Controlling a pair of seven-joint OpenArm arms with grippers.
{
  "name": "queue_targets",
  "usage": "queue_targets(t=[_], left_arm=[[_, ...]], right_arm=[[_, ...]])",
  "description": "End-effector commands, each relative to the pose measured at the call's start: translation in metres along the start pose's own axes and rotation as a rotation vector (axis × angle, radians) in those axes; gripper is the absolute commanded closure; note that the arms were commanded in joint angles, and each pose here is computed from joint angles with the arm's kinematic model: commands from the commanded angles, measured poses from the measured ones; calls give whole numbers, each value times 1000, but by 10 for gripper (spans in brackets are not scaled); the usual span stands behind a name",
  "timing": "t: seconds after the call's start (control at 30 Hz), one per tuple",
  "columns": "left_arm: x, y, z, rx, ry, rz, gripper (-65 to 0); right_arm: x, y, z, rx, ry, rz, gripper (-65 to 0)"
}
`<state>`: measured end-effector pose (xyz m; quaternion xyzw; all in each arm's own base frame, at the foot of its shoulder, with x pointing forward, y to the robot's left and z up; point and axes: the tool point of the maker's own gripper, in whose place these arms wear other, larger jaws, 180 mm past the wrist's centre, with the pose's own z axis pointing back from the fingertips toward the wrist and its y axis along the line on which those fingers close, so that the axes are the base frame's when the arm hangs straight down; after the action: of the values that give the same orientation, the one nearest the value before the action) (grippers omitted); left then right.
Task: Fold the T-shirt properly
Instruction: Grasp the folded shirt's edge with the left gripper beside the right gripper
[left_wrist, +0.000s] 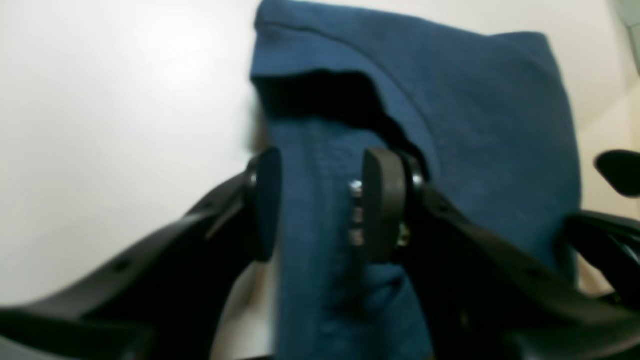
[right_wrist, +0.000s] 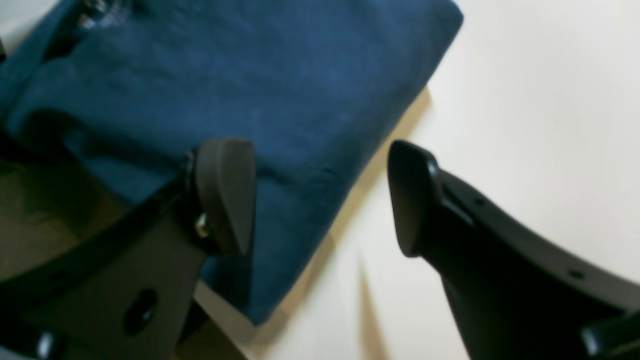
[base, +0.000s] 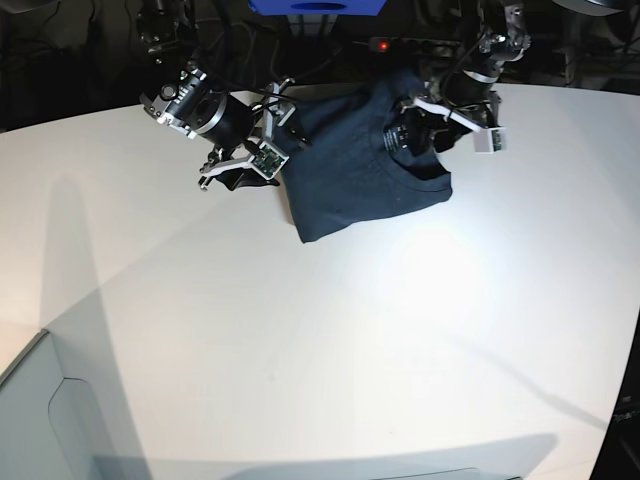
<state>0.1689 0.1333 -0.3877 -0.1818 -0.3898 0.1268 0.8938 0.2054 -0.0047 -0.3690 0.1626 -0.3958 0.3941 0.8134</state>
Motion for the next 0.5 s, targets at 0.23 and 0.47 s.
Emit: queue_targets(t=[0.23,0.47], left_arm=[[-14,5,-2,-1,23,31,-391],[-20,11,-14,4,42,49,-388]], right_arm=[[13,-3,2,-11,-50,-4,-394],[13,-3,2,-11,-49,-4,-394]])
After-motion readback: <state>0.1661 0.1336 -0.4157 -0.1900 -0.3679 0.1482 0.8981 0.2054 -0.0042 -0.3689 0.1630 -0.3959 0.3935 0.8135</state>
